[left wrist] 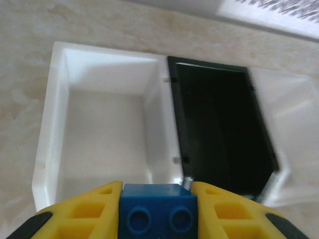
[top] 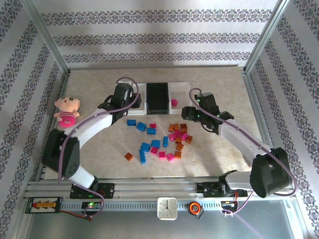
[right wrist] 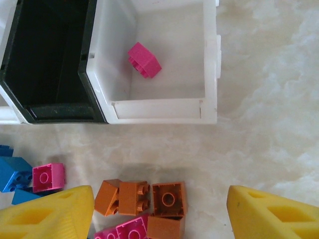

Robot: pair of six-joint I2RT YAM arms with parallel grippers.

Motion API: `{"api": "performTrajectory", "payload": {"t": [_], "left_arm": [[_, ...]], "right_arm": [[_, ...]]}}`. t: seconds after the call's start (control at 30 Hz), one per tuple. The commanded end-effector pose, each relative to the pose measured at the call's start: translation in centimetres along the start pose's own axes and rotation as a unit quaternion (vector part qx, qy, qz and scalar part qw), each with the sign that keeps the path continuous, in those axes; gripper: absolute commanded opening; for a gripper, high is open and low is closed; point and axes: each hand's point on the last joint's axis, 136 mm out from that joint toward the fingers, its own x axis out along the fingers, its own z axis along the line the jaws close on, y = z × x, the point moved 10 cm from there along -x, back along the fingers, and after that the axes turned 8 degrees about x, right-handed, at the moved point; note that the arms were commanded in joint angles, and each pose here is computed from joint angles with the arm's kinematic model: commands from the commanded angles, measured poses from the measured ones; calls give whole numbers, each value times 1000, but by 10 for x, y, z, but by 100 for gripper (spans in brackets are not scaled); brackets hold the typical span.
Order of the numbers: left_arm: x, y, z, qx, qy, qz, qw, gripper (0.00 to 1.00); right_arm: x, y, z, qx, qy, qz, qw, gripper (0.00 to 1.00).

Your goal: Sort the legos into containers by color

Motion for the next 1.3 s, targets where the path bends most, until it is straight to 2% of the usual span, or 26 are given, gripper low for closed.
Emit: {"api": "performTrajectory", "payload": {"t": [0.0, 0.1, 0.3, 0.43, 0.63, 0.73, 0.9, 1.0, 1.17, 1.27], "left_arm": [[30, -8, 16, -13, -32, 19, 999, 19], [53, -13, 20, -17, -45, 30, 998, 20], [74, -18, 20, -31, -42, 44, 998, 46], [54, -36, 11, -43, -7, 13, 999, 61], [-14, -50, -8, -40, 61, -47, 996, 75], [-47, -33, -13, -43, 97, -59, 993, 83], [-80, 18, -5, -61, 137, -58, 987, 99], [-93, 47, 5, -72, 146, -57, 985, 100], [-113, 76, 18, -69, 149, -68, 984, 99], [-119, 88, 25, -72, 141, -72, 985, 99]], "right_arm": [[-9, 6, -6, 8, 5, -6, 1000, 71], [-14, 14, -11, 9, 6, -1, 1000, 71], [-17, 32, -21, 19, 5, 11, 1000, 73], [-16, 35, -22, 21, 4, 23, 999, 74], [-10, 45, -26, 28, 9, 57, 998, 74], [-4, 54, -30, 40, 17, 85, 995, 74], [7, 69, -40, 66, 43, 125, 989, 69], [13, 77, -41, 72, 39, 144, 986, 62], [17, 84, -38, 66, 36, 151, 986, 61], [19, 87, -40, 65, 45, 156, 985, 57]]}}
